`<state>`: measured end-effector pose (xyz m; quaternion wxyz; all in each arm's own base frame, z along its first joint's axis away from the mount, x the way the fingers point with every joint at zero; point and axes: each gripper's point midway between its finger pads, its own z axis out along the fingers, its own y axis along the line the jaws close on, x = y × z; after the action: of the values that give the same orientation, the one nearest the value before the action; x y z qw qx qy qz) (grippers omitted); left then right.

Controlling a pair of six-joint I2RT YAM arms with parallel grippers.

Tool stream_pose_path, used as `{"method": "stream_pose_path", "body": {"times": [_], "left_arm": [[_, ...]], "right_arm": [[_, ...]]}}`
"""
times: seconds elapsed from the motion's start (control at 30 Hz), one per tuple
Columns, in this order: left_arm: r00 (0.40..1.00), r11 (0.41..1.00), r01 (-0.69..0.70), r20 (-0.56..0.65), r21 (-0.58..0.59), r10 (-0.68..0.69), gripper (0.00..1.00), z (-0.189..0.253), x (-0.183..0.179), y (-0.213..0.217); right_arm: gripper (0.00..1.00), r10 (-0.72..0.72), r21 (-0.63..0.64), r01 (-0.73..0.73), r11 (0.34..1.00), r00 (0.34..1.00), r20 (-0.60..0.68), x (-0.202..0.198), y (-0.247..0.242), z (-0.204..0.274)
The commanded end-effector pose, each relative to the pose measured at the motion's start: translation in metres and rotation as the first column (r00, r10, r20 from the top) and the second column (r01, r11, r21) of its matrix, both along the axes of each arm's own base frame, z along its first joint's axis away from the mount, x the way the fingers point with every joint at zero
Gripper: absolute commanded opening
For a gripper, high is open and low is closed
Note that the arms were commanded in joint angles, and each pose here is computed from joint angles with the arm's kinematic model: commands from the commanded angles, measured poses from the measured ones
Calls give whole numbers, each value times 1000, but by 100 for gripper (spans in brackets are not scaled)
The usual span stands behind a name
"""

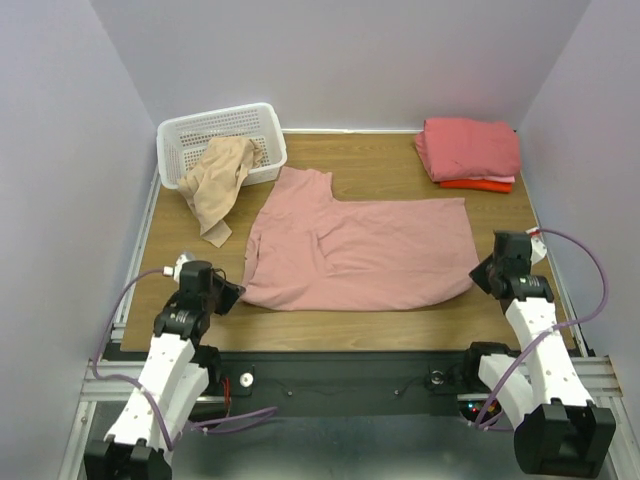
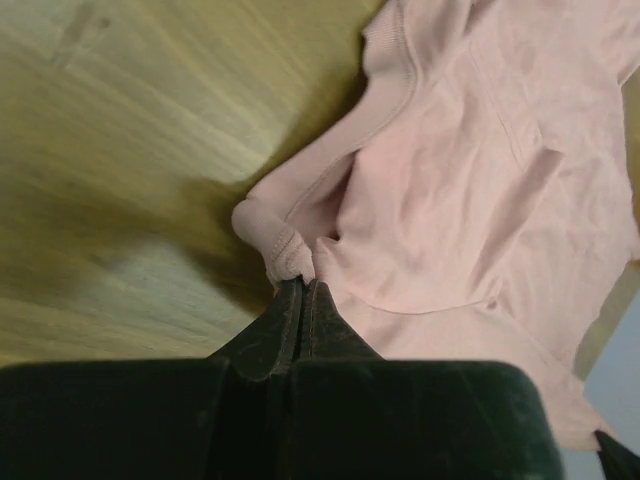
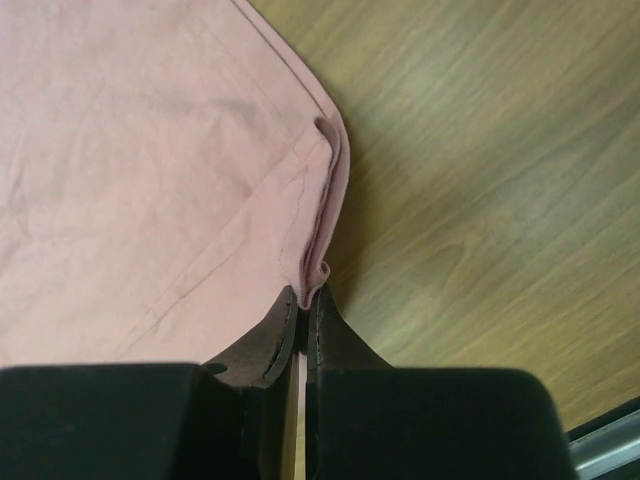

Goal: Fold and stack the t-shirts
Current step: Fold the tshirt

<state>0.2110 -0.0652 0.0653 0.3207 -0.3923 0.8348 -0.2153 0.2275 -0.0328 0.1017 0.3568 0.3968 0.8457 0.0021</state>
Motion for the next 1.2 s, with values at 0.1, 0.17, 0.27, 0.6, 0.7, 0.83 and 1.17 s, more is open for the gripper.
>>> {"method": "stream_pose_path", "body": {"times": [0.1, 0.17, 0.27, 0.6, 0.7, 0.83, 1.17], "left_arm": [[973, 973, -223, 41, -63, 226, 0, 1, -4, 20], [973, 973, -222, 50, -69, 225, 0, 3, -4, 20], [969, 967, -244, 29, -70, 246, 0, -2, -4, 21], [948, 945, -314, -79, -88, 307, 17, -15, -9, 22], [945, 942, -325, -58, -84, 321, 80, -6, -9, 25], [936, 933, -352, -20, -69, 352, 98, 16, -10, 33], [959, 981, -163, 218, -101, 182, 99, 89, 24, 13]], "right_arm": [[0, -102, 33, 100, 994, 991, 88, 7, -5, 7], [0, -124, 33, 122, 992, 990, 70, 4, -7, 1], [0, -148, 37, 147, 988, 988, 50, 1, -8, -4], [21, -290, 57, 288, 956, 957, 28, -19, -16, 5], [49, -323, 80, 318, 945, 944, 68, -26, -17, 13], [71, -360, 100, 349, 932, 923, 137, -33, -20, 27], [100, 44, 154, -88, 984, 962, 269, 6, 33, 94]]}}
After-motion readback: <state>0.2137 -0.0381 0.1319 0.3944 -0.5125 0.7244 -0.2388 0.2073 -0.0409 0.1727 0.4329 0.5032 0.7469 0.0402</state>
